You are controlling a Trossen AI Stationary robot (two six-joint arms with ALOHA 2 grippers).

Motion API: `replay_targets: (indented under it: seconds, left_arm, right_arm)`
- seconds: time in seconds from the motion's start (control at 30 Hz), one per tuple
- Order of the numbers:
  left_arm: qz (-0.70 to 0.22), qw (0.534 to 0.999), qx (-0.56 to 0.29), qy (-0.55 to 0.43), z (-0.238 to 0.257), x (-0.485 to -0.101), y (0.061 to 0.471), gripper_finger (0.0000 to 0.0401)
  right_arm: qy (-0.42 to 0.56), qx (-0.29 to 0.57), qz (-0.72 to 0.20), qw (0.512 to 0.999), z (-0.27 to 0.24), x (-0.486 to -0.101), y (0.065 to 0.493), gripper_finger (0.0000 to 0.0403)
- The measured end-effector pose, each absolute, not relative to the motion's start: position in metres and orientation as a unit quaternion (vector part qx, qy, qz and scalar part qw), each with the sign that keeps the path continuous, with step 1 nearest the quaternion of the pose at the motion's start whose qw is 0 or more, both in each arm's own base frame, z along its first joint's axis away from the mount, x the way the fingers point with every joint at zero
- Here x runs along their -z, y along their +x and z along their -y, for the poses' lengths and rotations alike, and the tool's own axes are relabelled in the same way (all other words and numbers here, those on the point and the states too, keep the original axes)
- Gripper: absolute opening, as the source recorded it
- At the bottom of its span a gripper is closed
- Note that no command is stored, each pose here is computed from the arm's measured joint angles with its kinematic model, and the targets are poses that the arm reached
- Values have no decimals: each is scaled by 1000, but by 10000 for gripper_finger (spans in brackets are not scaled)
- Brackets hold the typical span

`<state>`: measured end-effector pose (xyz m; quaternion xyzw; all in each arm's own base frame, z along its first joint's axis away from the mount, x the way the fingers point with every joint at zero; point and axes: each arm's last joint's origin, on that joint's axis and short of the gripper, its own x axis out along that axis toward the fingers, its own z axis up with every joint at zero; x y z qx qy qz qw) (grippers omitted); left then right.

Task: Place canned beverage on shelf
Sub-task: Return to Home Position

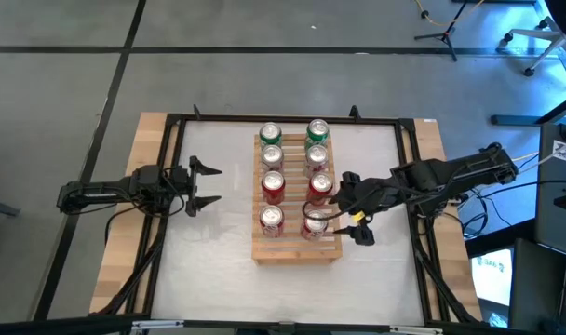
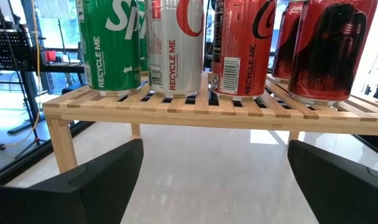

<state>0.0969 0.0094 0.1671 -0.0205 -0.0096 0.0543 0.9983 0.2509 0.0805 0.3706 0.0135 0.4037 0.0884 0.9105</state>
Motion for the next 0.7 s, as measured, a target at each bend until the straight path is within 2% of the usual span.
replay_targets:
  seconds: [0.17, 0.43, 0.57, 0.7]
  left_arm:
    - [10, 998, -55, -20, -9, -167, 97, 391]
    - [9, 998, -55, -20, -9, -167, 97, 391]
    - [9, 998, -55, -20, -9, -167, 97, 391]
    - [10, 998, -55, -20, -9, -167, 97, 391]
  right_arm:
    - [54, -78, -394, 914, -78, -379, 242, 383]
    - [58, -54, -392, 917, -70, -388, 221, 378]
    - [41, -27, -397, 916, -64, -391, 209, 342]
    - [17, 1, -406, 914, -58, -393, 196, 274]
